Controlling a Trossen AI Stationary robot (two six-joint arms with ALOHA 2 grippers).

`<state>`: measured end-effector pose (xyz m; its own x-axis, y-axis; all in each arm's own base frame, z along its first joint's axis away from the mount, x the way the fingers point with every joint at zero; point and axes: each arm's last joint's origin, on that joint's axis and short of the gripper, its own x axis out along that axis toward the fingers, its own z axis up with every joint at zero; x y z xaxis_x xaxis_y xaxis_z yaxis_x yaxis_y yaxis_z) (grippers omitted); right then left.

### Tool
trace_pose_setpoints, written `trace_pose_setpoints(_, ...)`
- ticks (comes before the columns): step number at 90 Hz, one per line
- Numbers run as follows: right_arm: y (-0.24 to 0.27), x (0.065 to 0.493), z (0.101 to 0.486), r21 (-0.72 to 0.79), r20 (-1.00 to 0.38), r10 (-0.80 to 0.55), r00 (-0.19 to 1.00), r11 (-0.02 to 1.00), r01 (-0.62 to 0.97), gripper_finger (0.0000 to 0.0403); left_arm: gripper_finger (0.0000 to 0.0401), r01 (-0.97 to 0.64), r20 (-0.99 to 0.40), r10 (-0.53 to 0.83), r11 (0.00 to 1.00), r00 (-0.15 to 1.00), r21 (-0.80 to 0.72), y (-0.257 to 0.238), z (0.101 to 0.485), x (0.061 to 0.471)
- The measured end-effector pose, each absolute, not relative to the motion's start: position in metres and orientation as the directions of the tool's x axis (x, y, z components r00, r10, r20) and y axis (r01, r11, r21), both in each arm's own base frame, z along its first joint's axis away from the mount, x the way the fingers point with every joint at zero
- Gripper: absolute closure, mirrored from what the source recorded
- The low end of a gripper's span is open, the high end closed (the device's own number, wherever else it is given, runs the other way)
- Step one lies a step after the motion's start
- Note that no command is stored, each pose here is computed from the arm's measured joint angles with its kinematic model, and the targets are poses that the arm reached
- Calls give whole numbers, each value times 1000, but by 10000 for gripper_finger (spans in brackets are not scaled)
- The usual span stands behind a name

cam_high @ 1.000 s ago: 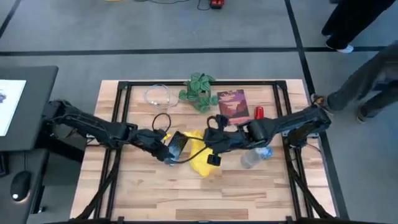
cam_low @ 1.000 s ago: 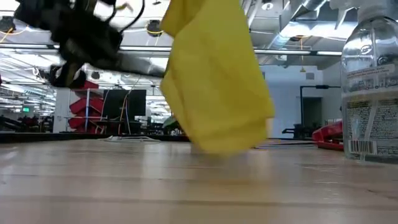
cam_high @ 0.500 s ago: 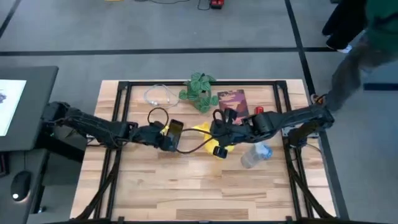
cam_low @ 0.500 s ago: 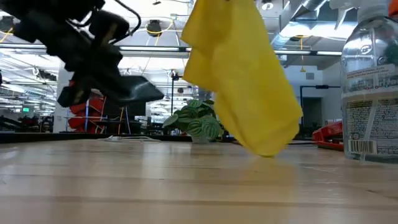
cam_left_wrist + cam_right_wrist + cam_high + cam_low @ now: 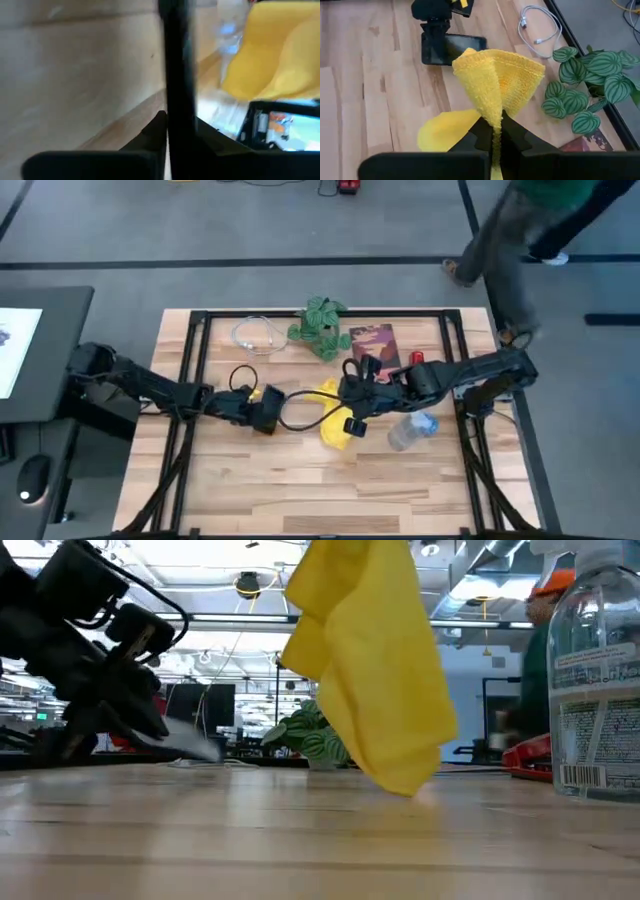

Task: Apply microfiber cloth
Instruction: Wipe the back and front of the cellphone with the yellow microfiber cloth, then return to Home Position

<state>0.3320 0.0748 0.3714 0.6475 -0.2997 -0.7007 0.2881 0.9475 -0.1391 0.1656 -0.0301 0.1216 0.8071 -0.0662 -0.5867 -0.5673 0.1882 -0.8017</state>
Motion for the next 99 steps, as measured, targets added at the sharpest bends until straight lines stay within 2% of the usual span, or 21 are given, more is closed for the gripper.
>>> trace_pose_setpoints(15,73,333,369,-104,-718,-256,648,959,264,403,256,-584,-616,-104,229,781,-779,-35,119,163)
trace_pose_setpoints(25,74,339,350,-48,-739,-186,647,973,225,403,220,-586,-631,-170,249,757,-771,-36,118,161)
trace_pose_setpoints(42,84,347,306,40,-736,-77,672,987,156,402,208,-546,-586,-228,218,777,-809,-38,131,160)
trace_pose_setpoints(50,88,347,290,70,-734,-43,678,988,138,388,208,-503,-544,-233,214,806,-837,-38,142,161)
trace_pose_setpoints(60,90,347,276,115,-740,12,672,987,108,342,208,-478,-519,-236,211,822,-853,-37,149,159)
trace_pose_setpoints(75,90,349,276,152,-709,39,704,983,99,239,208,-448,-488,-238,204,840,-870,-36,156,152)
trace_pose_setpoints(89,80,350,319,234,-590,99,802,971,52,152,211,-393,-436,-228,212,871,-895,-34,166,146)
trace_pose_setpoints(99,63,342,359,244,-495,113,862,970,14,118,212,-332,-377,-202,225,904,-916,-32,174,142)
